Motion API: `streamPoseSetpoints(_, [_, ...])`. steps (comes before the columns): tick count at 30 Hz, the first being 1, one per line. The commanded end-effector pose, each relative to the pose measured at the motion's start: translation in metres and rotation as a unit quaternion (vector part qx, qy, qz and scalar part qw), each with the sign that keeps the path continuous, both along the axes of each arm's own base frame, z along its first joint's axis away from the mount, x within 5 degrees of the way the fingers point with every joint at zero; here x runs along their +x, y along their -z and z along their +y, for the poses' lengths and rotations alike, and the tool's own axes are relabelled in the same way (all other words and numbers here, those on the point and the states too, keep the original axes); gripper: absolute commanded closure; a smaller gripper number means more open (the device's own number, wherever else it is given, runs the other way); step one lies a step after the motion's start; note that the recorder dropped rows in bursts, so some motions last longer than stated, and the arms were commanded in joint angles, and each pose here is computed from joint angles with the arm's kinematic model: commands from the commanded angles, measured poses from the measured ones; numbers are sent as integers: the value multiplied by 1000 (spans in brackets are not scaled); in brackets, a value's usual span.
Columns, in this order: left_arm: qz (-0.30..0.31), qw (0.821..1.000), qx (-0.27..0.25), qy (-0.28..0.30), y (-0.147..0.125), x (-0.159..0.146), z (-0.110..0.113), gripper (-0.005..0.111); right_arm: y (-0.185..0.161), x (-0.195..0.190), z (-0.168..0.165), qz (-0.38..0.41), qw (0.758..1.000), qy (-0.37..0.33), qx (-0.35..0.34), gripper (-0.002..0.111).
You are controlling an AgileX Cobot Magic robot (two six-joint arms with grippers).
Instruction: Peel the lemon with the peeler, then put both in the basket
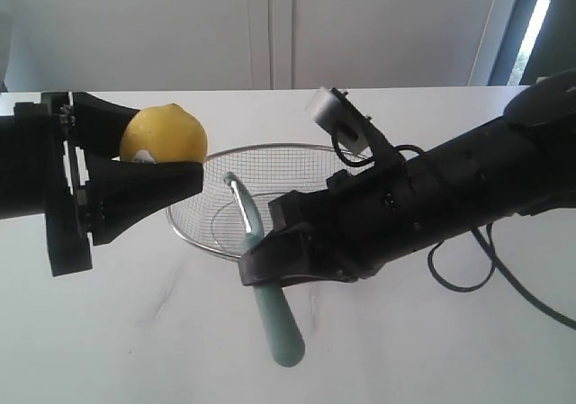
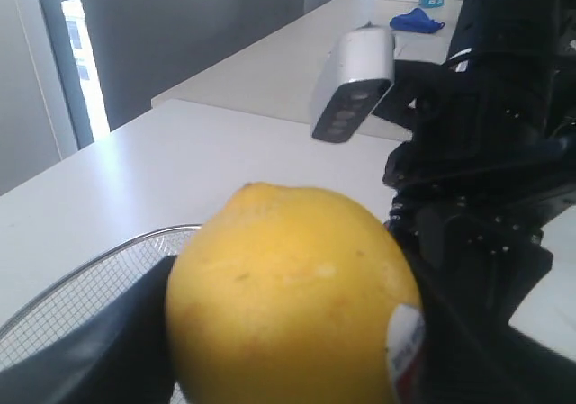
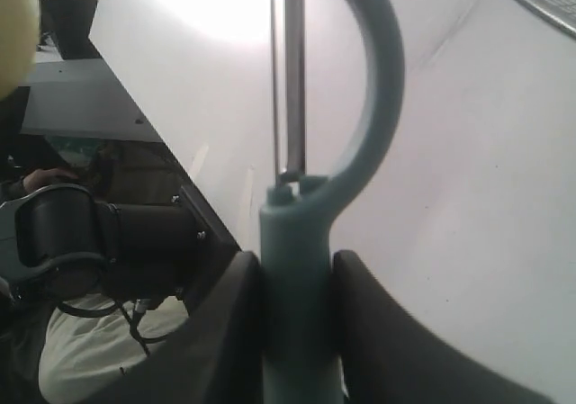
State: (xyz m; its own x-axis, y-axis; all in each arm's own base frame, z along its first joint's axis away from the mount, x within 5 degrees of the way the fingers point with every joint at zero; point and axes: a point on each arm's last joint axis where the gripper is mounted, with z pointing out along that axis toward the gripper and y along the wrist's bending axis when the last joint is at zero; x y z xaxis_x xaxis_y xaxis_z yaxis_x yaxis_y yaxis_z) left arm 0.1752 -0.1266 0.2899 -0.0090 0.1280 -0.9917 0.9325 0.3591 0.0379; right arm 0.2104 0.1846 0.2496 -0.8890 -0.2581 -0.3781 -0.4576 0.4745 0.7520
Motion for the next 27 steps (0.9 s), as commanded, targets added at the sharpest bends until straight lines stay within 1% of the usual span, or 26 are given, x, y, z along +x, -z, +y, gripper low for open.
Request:
streamPoseSetpoints(1, [-76, 997, 5, 16, -6, -1, -1, 107, 7, 2, 7, 16, 1000, 4, 8, 108])
streamPoseSetpoints(4, [-76, 997, 6, 14, -6, -1, -1, 107, 8, 2, 7, 19, 1000, 6, 9, 108])
streamPoseSetpoints(9, [-75, 997, 11, 6, -5, 1, 0, 107, 2, 0, 10, 46, 998, 10, 47, 108])
streamPoseSetpoints(12, [-73, 997, 18, -4, -4, 3, 0, 107, 1, -1, 11, 51, 997, 3, 51, 108])
streamPoseSetpoints(18, [-73, 997, 20, -3, -3, 3, 0, 107, 0, -3, 11, 59, 997, -6, 58, 108])
streamPoseSetpoints(27, [-52, 998, 23, 3, 5, 9, -2, 107, -1, -3, 12, 60, 996, -3, 64, 108])
